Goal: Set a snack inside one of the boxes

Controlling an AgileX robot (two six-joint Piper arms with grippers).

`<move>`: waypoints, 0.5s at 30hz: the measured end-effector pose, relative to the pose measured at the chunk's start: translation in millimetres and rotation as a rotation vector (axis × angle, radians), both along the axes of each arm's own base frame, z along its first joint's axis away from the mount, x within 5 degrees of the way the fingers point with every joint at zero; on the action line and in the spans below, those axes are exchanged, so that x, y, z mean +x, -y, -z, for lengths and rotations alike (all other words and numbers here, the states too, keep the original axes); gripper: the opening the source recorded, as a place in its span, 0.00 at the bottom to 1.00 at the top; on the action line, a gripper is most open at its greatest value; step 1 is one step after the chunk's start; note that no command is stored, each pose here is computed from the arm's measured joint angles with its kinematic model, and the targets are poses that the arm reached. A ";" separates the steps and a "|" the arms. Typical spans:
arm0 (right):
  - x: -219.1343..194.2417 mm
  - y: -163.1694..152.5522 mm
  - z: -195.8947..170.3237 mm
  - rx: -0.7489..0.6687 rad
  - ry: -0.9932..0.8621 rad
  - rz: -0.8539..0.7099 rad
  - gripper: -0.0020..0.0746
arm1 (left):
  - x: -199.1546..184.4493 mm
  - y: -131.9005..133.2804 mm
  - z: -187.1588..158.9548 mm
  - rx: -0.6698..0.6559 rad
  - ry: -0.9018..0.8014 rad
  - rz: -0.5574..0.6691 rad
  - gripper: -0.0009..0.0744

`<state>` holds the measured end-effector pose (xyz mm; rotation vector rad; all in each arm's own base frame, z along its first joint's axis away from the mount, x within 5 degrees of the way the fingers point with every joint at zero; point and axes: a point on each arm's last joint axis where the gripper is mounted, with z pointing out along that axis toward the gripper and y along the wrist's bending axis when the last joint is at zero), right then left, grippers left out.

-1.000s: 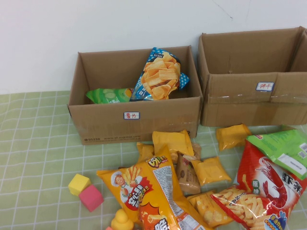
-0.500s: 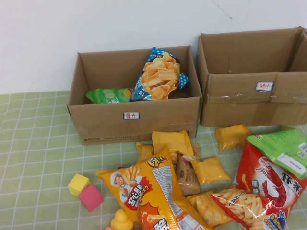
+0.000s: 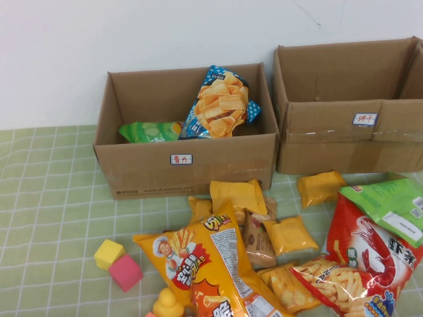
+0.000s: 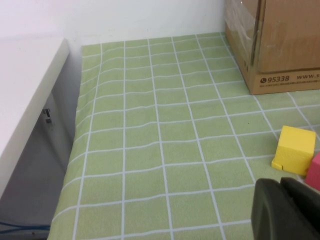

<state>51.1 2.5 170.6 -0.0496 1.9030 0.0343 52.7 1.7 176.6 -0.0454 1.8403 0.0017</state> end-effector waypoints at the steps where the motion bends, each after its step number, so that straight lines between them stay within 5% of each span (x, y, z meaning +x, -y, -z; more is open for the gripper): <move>1: 0.0 -0.4 0.0 0.010 -0.001 -0.001 0.02 | 0.0 0.0 0.0 0.000 0.000 0.000 0.01; 15: -0.3 -1.6 0.6 0.042 -0.009 -0.004 0.02 | 0.0 0.0 0.0 0.002 0.000 0.001 0.01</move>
